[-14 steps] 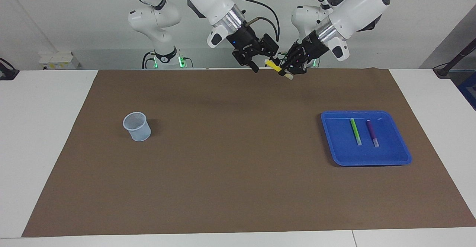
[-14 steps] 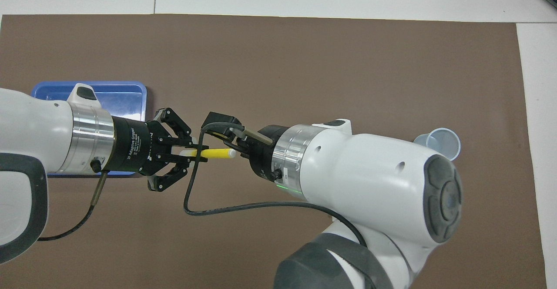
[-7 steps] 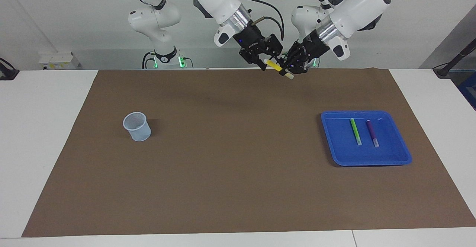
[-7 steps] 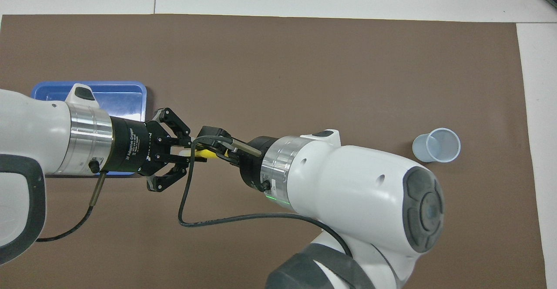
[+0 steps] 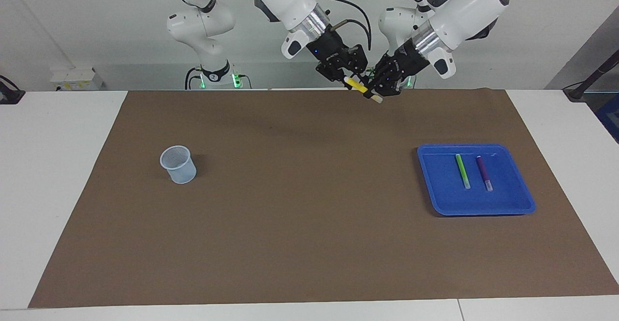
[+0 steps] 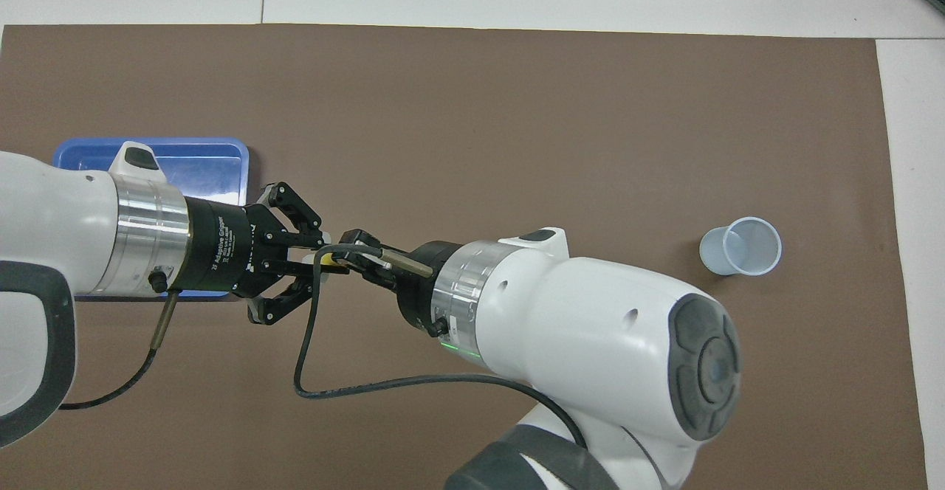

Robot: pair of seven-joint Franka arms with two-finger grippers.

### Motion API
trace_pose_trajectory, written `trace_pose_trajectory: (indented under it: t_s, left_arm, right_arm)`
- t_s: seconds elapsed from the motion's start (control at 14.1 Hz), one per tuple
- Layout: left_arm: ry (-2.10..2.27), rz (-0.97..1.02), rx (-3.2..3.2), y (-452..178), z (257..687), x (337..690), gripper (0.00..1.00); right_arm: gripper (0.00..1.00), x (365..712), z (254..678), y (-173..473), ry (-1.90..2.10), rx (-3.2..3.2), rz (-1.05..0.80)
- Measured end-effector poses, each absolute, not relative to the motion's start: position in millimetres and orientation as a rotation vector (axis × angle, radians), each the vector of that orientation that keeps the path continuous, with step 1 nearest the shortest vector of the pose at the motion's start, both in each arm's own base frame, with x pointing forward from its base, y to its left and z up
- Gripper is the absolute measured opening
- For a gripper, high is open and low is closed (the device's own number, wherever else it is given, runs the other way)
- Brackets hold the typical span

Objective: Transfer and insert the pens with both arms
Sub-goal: 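Grasp the yellow pen with the right gripper and open the left gripper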

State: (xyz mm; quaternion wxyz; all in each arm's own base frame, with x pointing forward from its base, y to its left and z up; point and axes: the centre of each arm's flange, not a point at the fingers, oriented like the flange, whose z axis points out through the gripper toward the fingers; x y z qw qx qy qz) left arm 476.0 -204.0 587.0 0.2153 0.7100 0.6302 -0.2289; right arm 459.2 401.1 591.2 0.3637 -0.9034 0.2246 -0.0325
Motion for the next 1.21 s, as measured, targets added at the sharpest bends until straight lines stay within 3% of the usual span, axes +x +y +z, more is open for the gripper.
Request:
trace_pose_trajectory:
  t_s: [0.57,0.64,0.78,0.85,1.21]
  left_arm:
    - [1.746,-0.633,1.967,-203.4,588.4,474.9,0.17]
    - [1.746,-0.632,1.967,-203.3,588.7,474.7,0.17]
    - [1.746,-0.632,1.966,-203.1,589.2,474.3,0.17]
    - [1.746,-0.634,1.966,-203.2,588.9,474.1,0.17]
    - [1.747,-0.637,1.962,-203.0,588.7,474.1,0.17]
  right_arm:
    - [0.40,461.1,589.9,398.7,0.585,-2.325,-0.085]
    - [0.33,461.1,589.8,398.6,0.585,-2.325,-0.085]
    - [0.30,461.1,589.2,398.6,0.586,-2.326,-0.084]
    - [0.22,461.0,589.8,398.8,0.586,-2.323,-0.086]
    - [0.20,460.8,590.1,398.6,0.586,-2.323,-0.088]
